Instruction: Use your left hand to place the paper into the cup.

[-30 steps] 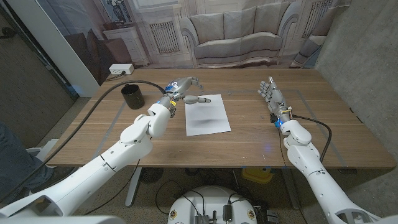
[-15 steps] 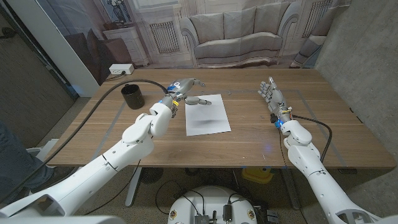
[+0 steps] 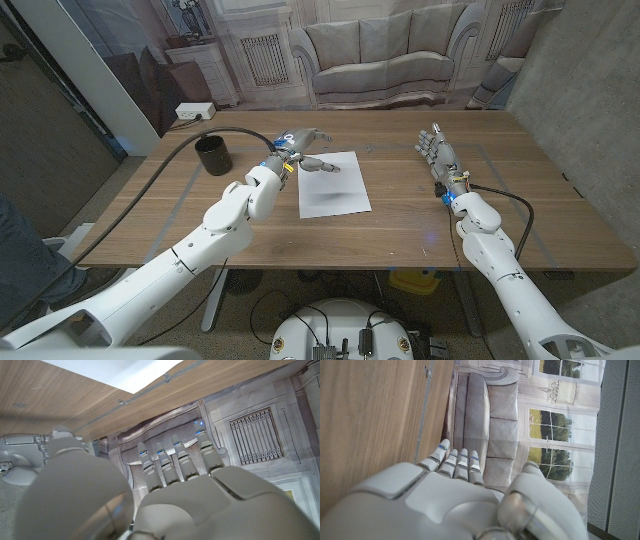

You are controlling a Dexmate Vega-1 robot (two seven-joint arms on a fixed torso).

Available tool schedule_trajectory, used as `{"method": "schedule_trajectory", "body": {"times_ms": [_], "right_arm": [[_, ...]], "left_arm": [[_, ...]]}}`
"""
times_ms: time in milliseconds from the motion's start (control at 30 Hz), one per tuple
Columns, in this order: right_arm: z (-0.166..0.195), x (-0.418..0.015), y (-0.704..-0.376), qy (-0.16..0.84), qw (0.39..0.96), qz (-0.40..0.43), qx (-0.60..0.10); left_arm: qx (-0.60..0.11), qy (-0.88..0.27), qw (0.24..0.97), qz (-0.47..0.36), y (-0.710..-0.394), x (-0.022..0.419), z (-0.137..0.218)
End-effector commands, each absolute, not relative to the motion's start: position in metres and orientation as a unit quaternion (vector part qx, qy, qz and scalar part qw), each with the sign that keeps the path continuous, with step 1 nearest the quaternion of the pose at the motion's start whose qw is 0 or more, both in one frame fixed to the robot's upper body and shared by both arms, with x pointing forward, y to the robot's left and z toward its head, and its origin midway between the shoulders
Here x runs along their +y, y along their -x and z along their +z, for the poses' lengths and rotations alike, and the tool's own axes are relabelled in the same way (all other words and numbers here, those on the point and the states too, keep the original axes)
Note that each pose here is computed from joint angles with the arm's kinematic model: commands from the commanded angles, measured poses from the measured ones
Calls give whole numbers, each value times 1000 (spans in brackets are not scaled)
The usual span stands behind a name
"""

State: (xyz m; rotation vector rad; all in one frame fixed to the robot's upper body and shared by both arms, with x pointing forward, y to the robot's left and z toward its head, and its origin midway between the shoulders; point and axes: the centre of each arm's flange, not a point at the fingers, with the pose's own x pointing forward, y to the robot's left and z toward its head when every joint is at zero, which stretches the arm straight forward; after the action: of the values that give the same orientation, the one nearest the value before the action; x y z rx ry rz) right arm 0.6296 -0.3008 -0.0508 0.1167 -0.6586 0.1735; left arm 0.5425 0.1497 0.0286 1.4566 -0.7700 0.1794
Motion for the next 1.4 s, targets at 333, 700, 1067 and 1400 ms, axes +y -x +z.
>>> {"method": "schedule_trajectory", "body": {"times_ms": [333, 700, 1067, 1400], "right_arm": [[-51, -302, -631, -58, 941, 84, -322], [-51, -304, -628, -57, 941, 83, -322], [-48, -307, -625, -53, 941, 80, -324], [-45, -312, -622, -56, 939, 72, -331]], "left_arm": [[-311, -685, 654, 72, -552, 135, 17], [-292, -700, 648, 70, -556, 128, 10], [-293, -707, 640, 69, -561, 123, 0], [-286, -719, 631, 60, -564, 118, -7]]}}
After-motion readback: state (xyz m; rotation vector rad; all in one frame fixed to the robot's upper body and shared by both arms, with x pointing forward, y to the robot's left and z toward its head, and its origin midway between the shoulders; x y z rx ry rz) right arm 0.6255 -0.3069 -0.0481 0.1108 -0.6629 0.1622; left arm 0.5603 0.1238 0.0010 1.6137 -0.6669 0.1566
